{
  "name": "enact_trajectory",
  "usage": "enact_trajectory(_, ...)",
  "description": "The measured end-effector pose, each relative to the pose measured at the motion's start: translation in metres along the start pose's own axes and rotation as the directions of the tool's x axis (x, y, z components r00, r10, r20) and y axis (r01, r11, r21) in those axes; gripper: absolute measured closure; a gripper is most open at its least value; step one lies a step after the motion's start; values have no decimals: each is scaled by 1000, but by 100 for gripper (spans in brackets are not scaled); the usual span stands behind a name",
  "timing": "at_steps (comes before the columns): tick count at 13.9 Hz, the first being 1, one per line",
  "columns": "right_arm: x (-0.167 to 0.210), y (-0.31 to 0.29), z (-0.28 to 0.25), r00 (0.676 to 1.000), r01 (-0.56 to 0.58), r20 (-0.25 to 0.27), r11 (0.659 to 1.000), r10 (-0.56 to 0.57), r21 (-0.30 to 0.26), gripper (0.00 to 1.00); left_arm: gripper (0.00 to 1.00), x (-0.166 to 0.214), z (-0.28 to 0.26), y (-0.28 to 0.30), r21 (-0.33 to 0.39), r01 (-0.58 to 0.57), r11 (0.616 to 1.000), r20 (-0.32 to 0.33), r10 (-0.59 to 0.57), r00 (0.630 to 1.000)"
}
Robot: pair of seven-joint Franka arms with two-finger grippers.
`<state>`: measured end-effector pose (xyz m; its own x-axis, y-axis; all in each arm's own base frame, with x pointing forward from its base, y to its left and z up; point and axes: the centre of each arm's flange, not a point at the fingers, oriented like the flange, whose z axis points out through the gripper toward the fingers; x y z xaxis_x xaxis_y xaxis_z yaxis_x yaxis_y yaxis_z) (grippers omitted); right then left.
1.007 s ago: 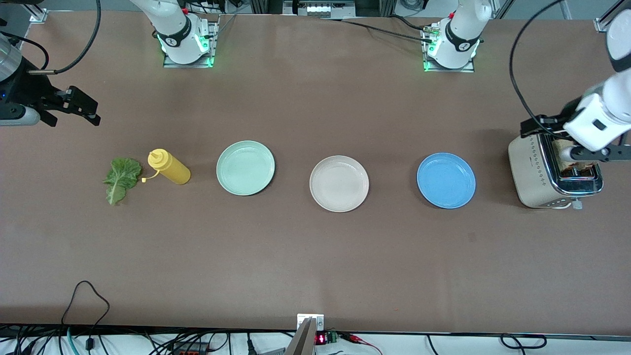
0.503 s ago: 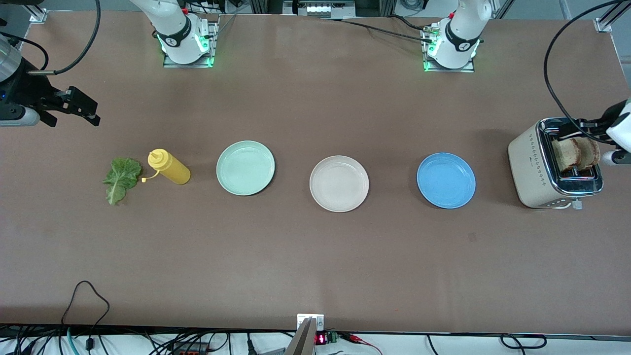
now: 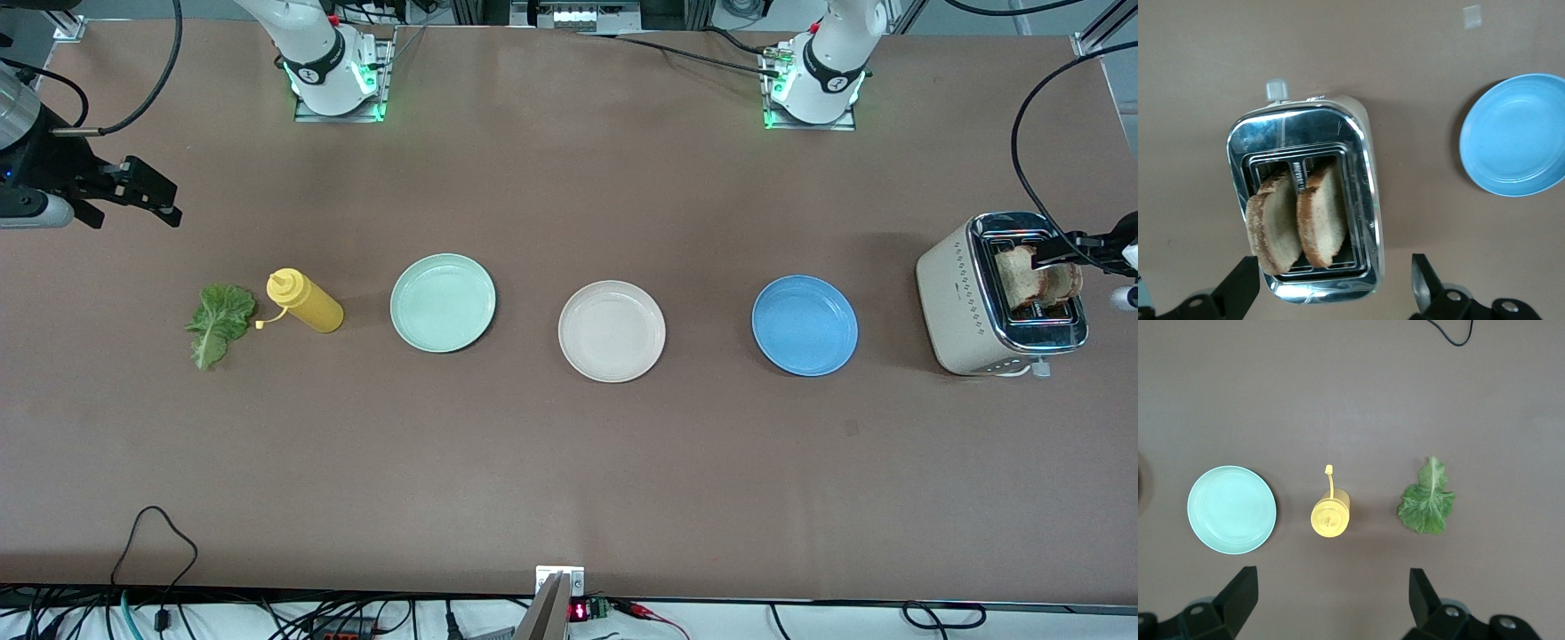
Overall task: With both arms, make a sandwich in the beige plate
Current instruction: 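Lower the left gripper and grasp one bread slice in the toaster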
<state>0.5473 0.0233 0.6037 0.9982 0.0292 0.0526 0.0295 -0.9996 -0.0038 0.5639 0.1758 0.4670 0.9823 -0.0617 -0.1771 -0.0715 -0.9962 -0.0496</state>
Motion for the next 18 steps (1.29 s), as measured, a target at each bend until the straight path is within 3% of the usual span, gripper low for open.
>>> enact_trajectory(5,1,0,3,1000,0,6,1000,0,0,0,0,-3,42,-15,-16,-16,1000,-26,16,1000)
enact_trajectory(9,1,0,4,1000,0,11,1000,0,0,0,3,-11,75,-22,-32,-18,999,-6,18,1000)
enact_trajectory(11,1,0,4,1000,0,12,1000,0,0,0,12,-14,83,-23,-39,-15,999,8,16,1000)
enact_trajectory(16,0,0,4,1000,0,17,1000,0,0,0,23,-17,104,-32,-53,-2,999,28,3,1000)
enact_trajectory(18,0,0,4,1000,0,18,1000,0,0,0,39,-17,107,-32,-56,-2,998,31,4,999)
